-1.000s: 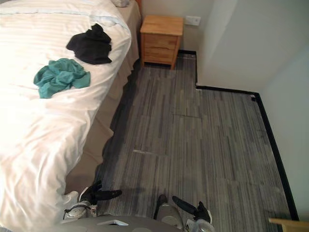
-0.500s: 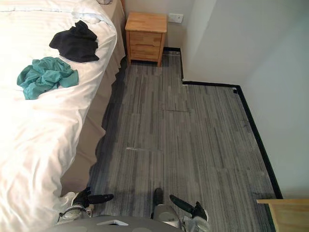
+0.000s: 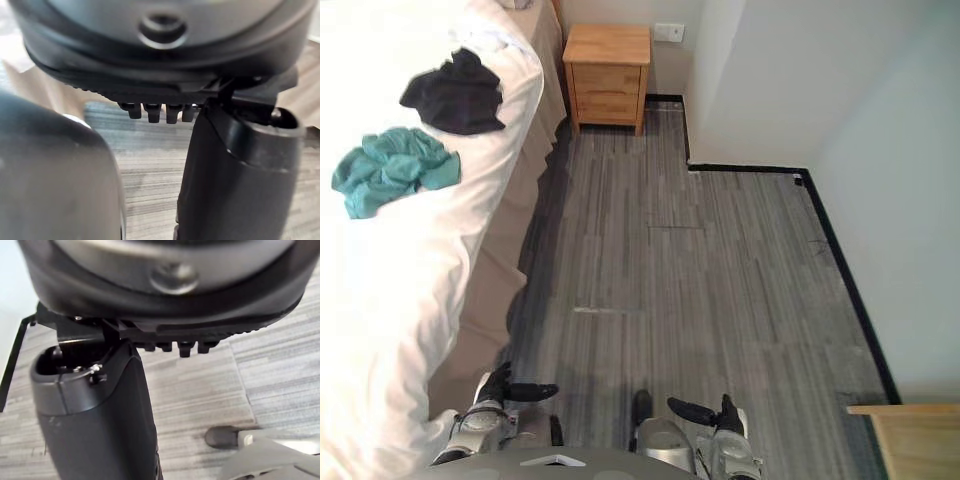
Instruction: Tidy up the quilt and then pick up the clothes from the bed and put them into the laundry hamper
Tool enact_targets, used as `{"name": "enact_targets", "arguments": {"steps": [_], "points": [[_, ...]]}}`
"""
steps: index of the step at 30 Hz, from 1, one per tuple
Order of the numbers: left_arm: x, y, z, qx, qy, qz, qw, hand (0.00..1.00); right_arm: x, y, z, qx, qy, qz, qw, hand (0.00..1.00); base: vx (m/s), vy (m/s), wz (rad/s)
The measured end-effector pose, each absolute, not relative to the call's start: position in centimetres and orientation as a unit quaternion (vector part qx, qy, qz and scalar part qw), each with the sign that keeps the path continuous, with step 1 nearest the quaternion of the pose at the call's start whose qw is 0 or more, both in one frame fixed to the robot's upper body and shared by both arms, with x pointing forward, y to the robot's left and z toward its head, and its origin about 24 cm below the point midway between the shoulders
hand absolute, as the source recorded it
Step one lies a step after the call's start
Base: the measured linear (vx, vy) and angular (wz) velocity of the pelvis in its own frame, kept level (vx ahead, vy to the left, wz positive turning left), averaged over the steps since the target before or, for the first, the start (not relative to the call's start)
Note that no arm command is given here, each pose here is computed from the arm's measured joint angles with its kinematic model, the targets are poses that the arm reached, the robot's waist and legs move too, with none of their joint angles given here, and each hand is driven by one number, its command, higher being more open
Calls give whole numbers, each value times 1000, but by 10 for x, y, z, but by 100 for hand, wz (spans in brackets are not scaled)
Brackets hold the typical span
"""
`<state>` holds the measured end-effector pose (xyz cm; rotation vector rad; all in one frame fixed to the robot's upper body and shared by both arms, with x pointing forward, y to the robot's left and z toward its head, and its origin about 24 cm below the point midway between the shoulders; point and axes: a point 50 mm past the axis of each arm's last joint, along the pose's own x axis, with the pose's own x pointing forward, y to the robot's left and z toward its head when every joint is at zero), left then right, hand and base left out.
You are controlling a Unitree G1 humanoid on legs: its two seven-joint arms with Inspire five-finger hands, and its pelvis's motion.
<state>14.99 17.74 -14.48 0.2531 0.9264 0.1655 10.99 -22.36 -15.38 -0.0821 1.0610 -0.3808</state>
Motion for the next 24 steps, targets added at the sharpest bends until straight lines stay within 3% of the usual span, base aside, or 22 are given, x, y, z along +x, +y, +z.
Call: {"name": "enact_targets", "arguments": {"steps": [10,16,24], "points": [[155,182,-140,125,428,82,891,100,104,-215,-157,-31,511,-179,840,100,212,129,6],[140,190,-147,139,458,77,875,100,125,-212,-149,-25,475,-176,862,100,312,141,-28],[141,183,-149,192,459,29,867,100,139,-215,-141,-27,442,-181,878,100,498,-82,41]]}}
